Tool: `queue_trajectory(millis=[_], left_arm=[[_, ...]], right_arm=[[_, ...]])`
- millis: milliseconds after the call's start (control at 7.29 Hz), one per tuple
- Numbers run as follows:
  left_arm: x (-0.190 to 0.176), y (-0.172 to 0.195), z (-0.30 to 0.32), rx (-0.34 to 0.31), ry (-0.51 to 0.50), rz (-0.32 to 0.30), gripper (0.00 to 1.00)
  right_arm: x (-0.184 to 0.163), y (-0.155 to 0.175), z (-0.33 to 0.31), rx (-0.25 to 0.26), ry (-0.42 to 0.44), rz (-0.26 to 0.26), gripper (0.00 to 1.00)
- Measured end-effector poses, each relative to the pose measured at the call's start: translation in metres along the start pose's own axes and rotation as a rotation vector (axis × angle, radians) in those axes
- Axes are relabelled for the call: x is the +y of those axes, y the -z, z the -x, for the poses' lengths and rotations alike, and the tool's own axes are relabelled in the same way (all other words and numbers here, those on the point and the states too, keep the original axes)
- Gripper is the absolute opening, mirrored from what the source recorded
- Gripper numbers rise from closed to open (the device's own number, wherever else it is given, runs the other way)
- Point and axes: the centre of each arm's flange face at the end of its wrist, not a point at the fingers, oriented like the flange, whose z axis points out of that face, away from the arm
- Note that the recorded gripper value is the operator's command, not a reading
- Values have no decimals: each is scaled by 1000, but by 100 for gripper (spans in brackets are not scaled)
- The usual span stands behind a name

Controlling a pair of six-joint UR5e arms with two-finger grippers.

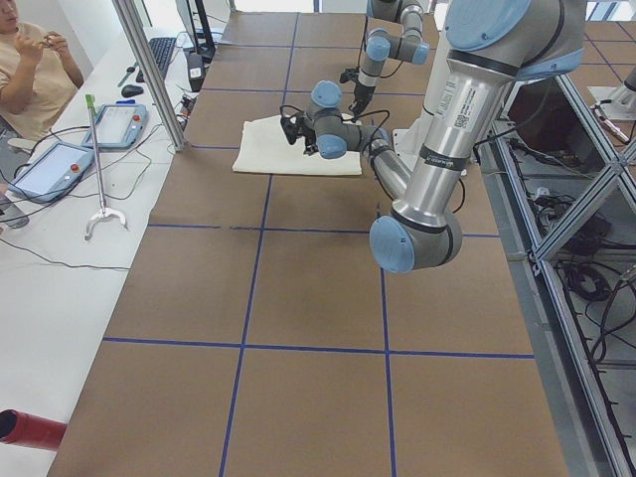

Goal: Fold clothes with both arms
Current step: 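Lower both grippers to the shirt's two corners nearest the robot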

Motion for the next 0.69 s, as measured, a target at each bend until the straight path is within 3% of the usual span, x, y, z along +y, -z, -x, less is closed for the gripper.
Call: queue_trajectory(millis=[274, 686], left_arm=[[69, -26, 35, -89, 38, 24, 64], [109, -49, 58, -149, 37, 28, 58]], right_arm=[[-2, 0, -2, 2, 18, -1, 0], [-2, 0, -2, 1, 22, -1, 0]])
